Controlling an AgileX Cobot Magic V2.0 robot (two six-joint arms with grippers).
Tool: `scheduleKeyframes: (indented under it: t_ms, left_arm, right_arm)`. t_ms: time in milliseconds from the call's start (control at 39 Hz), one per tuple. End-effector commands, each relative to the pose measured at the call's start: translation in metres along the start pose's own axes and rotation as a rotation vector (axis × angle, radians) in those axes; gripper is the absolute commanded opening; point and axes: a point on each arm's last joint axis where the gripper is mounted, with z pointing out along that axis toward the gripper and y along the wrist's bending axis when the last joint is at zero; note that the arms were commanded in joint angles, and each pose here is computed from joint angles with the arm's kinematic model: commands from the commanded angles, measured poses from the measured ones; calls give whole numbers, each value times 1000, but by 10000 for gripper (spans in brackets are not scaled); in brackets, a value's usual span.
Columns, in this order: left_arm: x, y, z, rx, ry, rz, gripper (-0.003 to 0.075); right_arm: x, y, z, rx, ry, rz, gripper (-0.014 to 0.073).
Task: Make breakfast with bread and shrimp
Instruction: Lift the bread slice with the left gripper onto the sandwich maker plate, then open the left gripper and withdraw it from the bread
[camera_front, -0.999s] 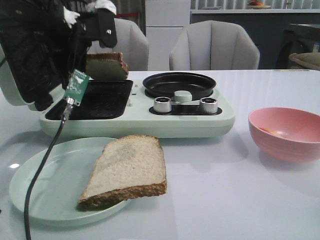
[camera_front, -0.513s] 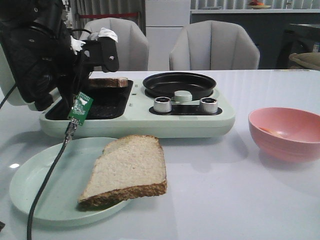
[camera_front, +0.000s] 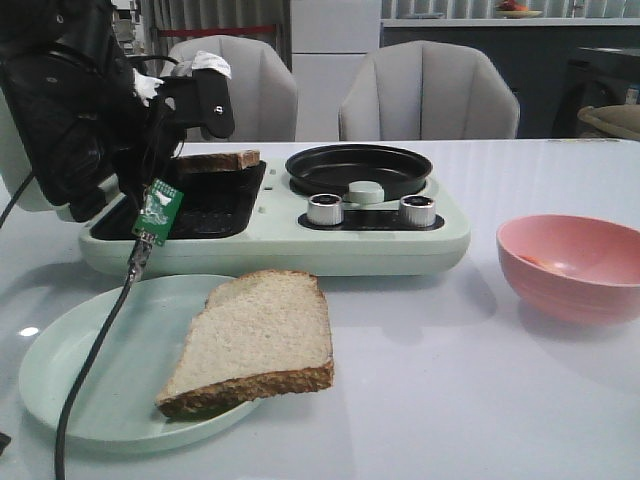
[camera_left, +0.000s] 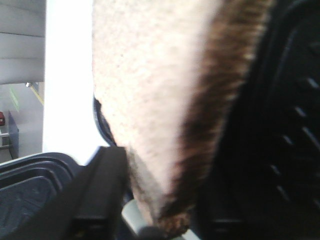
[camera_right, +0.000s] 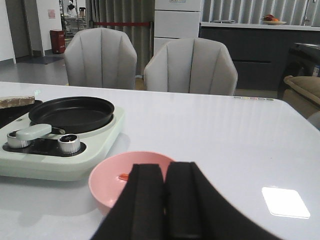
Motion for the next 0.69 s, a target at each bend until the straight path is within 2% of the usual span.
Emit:
scheduleKeyframes:
  t_ms: [0,103,282,461,666]
  left_arm:
    - [-8,26,-19,-61,-56,-59,560]
    - [-7,26,-19,-57,-52,-76,607]
    - [-9,27,-25,-49,-22,-159,606]
    - [-9,30,-38,-35,38,-301,606]
    - [-11,44,-66,-32,30,-447,606]
  right_arm:
    - [-14,0,-3,4,-115,-17,141]
    - [-14,0,-3,4,-115,-17,141]
    - [-14,0,-3,4,-115,-17,141]
    - [-14,0,-3,4,-115,-17,141]
    - [-14,0,-3,4,-115,-17,141]
